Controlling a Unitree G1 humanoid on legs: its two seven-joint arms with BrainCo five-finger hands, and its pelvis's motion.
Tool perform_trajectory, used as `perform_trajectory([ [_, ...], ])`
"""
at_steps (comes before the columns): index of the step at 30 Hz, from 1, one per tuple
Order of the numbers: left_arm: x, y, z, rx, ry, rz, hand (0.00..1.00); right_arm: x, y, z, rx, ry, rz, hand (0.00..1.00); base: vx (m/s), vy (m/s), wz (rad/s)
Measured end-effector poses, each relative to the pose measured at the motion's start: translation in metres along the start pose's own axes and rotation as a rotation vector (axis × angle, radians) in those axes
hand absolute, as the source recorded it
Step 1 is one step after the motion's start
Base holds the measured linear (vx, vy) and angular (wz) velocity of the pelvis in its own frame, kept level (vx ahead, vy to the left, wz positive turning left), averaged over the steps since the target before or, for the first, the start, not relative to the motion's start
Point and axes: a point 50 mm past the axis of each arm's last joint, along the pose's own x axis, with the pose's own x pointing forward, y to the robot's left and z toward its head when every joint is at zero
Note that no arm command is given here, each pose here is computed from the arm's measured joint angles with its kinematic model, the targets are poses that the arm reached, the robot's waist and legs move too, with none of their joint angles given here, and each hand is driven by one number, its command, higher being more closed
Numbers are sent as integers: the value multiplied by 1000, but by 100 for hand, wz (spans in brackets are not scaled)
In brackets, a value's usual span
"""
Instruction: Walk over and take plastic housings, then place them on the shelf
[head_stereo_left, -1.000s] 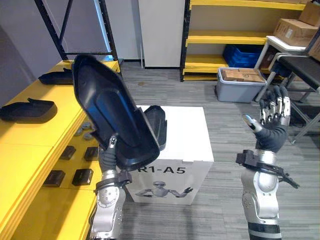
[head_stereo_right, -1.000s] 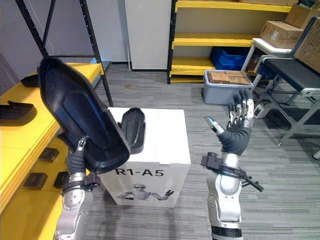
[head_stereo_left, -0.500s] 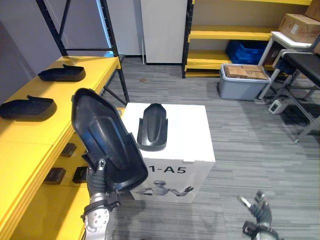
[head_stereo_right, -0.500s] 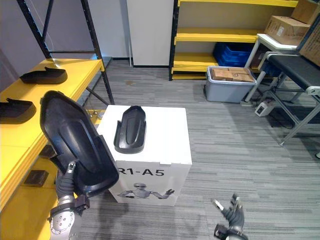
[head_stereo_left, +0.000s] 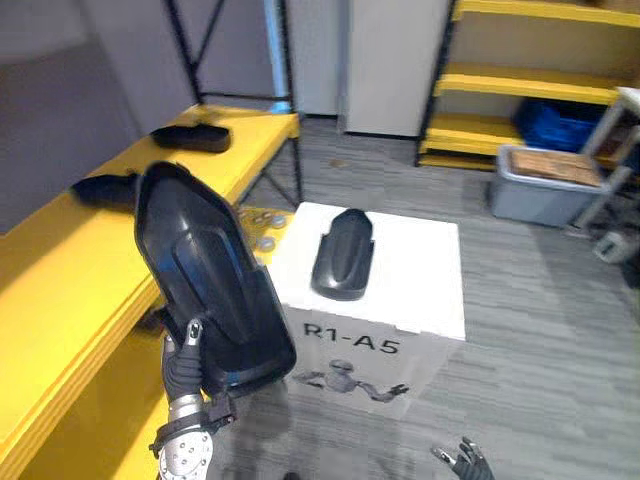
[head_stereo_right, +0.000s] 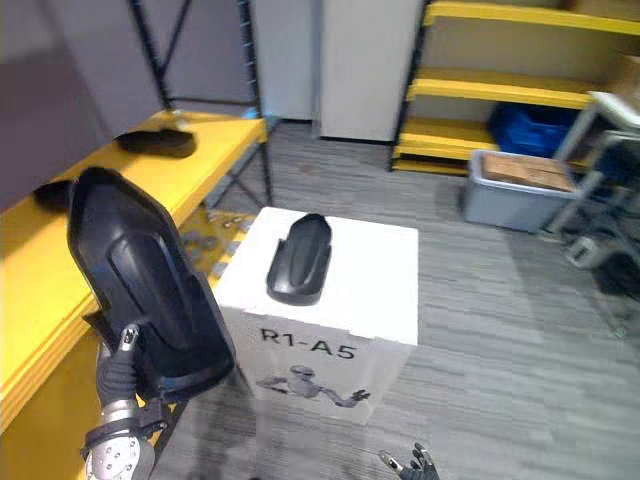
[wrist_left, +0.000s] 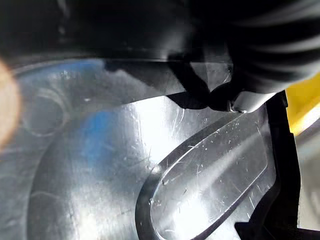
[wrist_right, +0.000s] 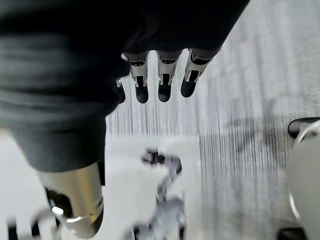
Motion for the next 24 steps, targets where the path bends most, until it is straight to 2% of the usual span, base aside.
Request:
perform_trajectory([
  [8,6,-19,10,-10,-64,-40,100,11,-10,8,-39,16,-33,0,136,61,153],
  [13,9,-23,14,-12,-85,-58,100,21,11,25,-56,-15,19,0,208,213,59],
  [16,11,-34,17,-32,-104,-110,100,21,16,24,-81,-16,43,0,153,147,63],
  [24,10,-63,8,-48,-73,-229,100,7,28,9,-101,-9,104,0,131,-19,78],
])
